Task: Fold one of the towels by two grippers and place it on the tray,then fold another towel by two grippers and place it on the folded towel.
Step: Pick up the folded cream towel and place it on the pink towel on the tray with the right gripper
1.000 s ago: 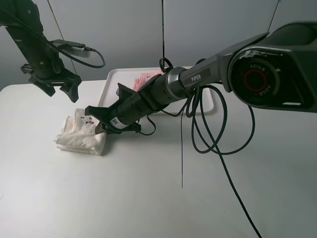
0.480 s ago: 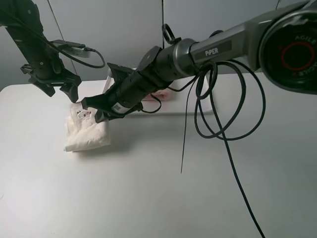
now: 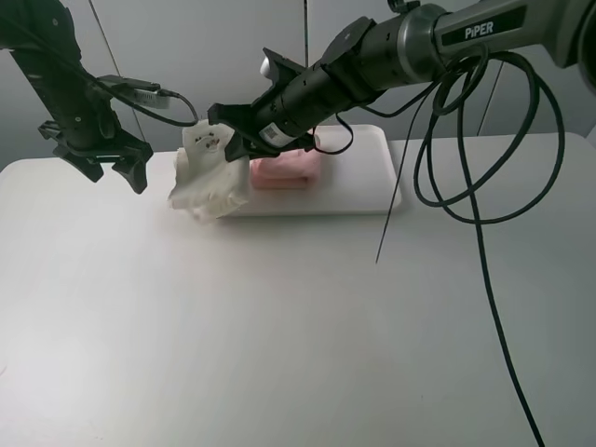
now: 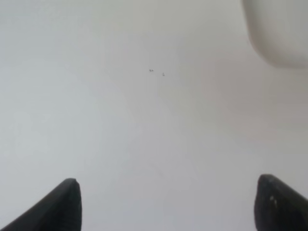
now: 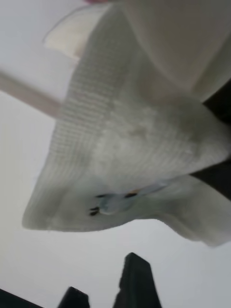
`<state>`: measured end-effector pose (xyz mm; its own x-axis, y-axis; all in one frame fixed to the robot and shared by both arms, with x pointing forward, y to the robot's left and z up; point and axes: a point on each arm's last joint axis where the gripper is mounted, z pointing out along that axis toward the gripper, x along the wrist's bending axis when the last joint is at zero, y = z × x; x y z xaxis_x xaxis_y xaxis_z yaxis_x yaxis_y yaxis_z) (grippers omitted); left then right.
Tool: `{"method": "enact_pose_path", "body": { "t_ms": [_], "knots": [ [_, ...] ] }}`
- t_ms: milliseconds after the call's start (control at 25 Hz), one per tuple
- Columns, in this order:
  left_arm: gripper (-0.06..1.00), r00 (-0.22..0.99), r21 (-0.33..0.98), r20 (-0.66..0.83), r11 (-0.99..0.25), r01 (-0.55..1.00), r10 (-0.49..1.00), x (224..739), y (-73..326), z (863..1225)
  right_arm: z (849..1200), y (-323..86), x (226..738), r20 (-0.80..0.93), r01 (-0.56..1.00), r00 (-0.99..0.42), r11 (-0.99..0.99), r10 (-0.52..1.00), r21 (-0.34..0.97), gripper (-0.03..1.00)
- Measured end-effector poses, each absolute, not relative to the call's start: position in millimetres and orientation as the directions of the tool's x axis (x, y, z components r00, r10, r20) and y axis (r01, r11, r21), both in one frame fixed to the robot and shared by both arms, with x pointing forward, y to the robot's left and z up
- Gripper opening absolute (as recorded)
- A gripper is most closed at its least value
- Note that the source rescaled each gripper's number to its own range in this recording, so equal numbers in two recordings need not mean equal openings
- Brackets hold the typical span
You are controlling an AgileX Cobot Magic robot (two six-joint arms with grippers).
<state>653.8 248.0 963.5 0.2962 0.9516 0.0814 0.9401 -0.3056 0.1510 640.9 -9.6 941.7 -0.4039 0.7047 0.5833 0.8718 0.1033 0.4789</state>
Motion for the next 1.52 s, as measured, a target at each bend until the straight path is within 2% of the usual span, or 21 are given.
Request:
{"method": "enact_pose_path", "body": {
  "t_ms": [400, 640, 760, 1120, 1400, 1480, 1520],
  "knots": [
    [0.93, 0.293, 0.148, 0.073, -0.301, 0.942, 0.953, 653, 247, 963, 991, -23, 674, 0.618, 0.829, -0.4, -0.019, 0.677, 0.558, 0.09],
    [0.93, 0.292, 0.147, 0.071, -0.3, 0.943, 0.954, 653, 247, 963, 996, -38, 686, 0.647, 0.837, -0.345, -0.089, 0.68, 0.54, 0.09],
    [0.93, 0.292, 0.145, 0.071, -0.3, 0.943, 0.954, 653, 247, 963, 984, -49, 694, 0.668, 0.858, -0.291, -0.121, 0.685, 0.499, 0.09],
    [0.93, 0.293, 0.127, 0.068, -0.299, 0.946, 0.954, 651, 248, 963, 917, -89, 721, 0.694, 0.912, -0.087, -0.223, 0.714, 0.344, 0.09],
    [0.93, 0.295, 0.118, 0.067, -0.301, 0.946, 0.953, 651, 248, 963, 887, -91, 722, 0.682, 0.929, -0.043, -0.222, 0.73, 0.296, 0.09],
    [0.93, 0.295, 0.118, 0.067, -0.301, 0.946, 0.953, 651, 248, 963, 886, -92, 722, 0.676, 0.926, -0.043, -0.225, 0.735, 0.304, 0.17],
    [0.93, 0.295, 0.116, 0.067, -0.301, 0.946, 0.953, 650, 248, 963, 886, -92, 723, 0.673, 0.924, -0.045, -0.225, 0.738, 0.309, 0.27]
  ]
}}
